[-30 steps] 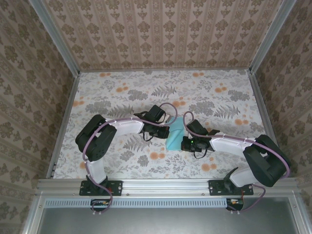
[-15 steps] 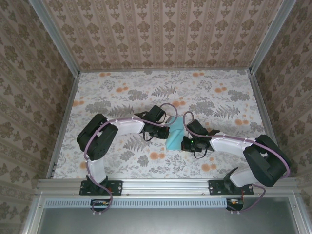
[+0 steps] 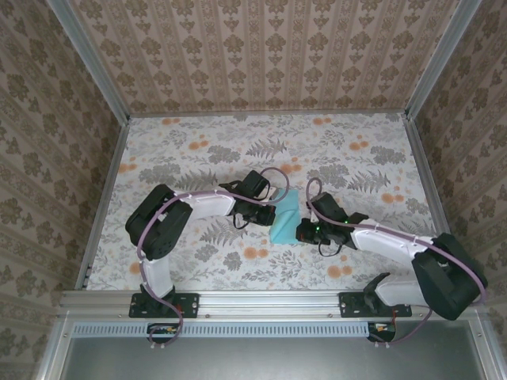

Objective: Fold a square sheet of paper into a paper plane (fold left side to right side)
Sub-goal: Fold the triangle a second time at the center of the table.

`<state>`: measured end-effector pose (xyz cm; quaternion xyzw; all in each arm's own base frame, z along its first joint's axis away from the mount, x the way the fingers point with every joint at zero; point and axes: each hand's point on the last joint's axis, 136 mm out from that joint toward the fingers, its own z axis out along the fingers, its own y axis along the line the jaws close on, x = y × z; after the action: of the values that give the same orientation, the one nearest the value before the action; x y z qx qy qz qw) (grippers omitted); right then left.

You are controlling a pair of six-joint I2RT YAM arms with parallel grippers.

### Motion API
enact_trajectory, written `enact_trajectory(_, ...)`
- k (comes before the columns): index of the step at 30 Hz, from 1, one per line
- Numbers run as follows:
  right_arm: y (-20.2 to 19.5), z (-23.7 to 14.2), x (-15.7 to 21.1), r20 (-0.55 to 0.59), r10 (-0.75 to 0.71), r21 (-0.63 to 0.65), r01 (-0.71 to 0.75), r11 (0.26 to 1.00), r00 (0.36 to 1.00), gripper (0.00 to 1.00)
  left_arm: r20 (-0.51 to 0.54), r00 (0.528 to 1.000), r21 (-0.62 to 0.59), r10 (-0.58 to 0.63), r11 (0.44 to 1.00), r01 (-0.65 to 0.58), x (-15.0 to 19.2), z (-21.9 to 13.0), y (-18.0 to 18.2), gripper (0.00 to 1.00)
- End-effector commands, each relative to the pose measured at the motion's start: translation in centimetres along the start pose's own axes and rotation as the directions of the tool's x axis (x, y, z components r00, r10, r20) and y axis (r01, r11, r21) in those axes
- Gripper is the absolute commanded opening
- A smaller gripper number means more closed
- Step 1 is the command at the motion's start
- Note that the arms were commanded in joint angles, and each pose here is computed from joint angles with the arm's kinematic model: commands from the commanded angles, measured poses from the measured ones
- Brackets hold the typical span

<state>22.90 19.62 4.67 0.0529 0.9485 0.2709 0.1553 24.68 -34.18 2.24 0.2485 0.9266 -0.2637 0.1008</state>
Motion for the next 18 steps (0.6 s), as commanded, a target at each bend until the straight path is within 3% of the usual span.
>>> enact_trajectory(1,2.2,-0.5,-1.7,0.048,0.031,-0.139,-0.024,0.99,0.998,0.0,-0.052,0.999,-0.018,0.007,1.0,-0.008,1.1,0.6,0.5,0.05)
enact_trajectory(9,5.5,0.2,-6.1,0.124,0.103,-0.292,-0.063,0.954,0.987,0.0,-0.054,0.998,-0.02,0.013,1.0,-0.014,1.1,0.7,0.5,0.05)
enact_trajectory(18,5.7,3.1,-7.0,0.081,0.11,-0.282,-0.083,0.956,0.991,0.0,-0.058,0.998,-0.017,0.019,1.0,-0.02,1.1,0.7,0.3,0.05)
